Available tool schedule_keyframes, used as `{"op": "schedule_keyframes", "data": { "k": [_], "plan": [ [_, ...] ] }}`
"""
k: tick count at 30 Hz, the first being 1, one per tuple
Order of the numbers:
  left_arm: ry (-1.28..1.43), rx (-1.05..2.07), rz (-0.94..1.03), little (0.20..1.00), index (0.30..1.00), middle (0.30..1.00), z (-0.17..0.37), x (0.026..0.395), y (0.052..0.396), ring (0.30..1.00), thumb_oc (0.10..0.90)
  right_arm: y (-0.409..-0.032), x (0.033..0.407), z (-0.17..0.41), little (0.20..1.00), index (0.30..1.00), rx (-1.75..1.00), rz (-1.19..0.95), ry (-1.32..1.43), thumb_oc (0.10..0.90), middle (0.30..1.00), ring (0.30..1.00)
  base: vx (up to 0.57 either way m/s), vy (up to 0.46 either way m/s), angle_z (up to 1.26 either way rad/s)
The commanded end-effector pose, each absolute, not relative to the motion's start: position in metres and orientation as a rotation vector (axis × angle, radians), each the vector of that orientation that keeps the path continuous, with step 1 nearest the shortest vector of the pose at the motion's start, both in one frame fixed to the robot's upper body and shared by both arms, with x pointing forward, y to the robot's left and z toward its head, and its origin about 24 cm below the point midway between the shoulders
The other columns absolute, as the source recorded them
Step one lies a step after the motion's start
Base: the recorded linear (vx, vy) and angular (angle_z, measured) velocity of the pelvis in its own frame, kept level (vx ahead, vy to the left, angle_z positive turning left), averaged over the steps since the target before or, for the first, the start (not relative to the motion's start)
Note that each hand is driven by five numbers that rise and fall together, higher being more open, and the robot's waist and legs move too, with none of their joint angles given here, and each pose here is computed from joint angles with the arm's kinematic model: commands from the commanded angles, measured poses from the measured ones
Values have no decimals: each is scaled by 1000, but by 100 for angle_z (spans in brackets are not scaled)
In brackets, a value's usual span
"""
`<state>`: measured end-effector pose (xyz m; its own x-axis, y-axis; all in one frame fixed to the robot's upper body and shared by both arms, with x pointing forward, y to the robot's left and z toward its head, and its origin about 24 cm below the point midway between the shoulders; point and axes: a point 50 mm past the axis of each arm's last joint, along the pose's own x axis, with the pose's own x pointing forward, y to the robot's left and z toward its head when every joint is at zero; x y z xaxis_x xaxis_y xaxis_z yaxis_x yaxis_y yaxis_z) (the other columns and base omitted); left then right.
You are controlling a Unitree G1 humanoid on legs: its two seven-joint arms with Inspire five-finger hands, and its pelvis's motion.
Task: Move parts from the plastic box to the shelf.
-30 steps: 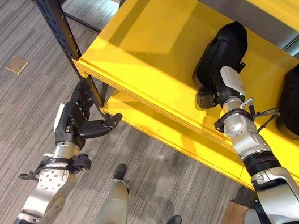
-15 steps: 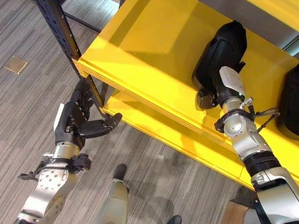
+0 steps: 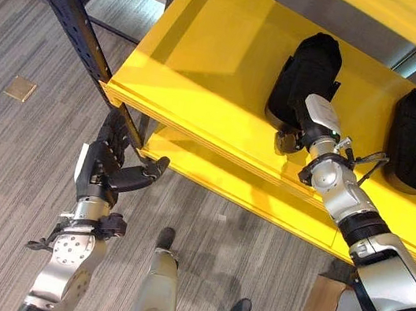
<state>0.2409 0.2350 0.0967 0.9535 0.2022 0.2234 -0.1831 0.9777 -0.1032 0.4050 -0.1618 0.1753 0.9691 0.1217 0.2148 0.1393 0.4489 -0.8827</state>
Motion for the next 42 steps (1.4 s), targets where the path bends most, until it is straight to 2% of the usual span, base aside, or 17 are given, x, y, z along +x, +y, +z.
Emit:
{"op": "schedule_keyframes", "data": {
  "k": [1,28,42],
  "plan": [
    [-541,-27,158,1000,1000,1000,153,235,235,1000,900,-170,404,188,1000,1000,-1107,-66,-308,900,1000,1000,0,0,0],
    [-539,-37,197,1000,1000,1000,153,233,241,1000,900,-156,391,222,1000,1000,-1002,-90,-508,900,1000,1000,0,0,0],
    [-548,-26,230,1000,1000,1000,154,229,244,1000,900,-154,358,267,1000,1000,-904,-145,-785,900,1000,1000,0,0,0]
  ]
}}
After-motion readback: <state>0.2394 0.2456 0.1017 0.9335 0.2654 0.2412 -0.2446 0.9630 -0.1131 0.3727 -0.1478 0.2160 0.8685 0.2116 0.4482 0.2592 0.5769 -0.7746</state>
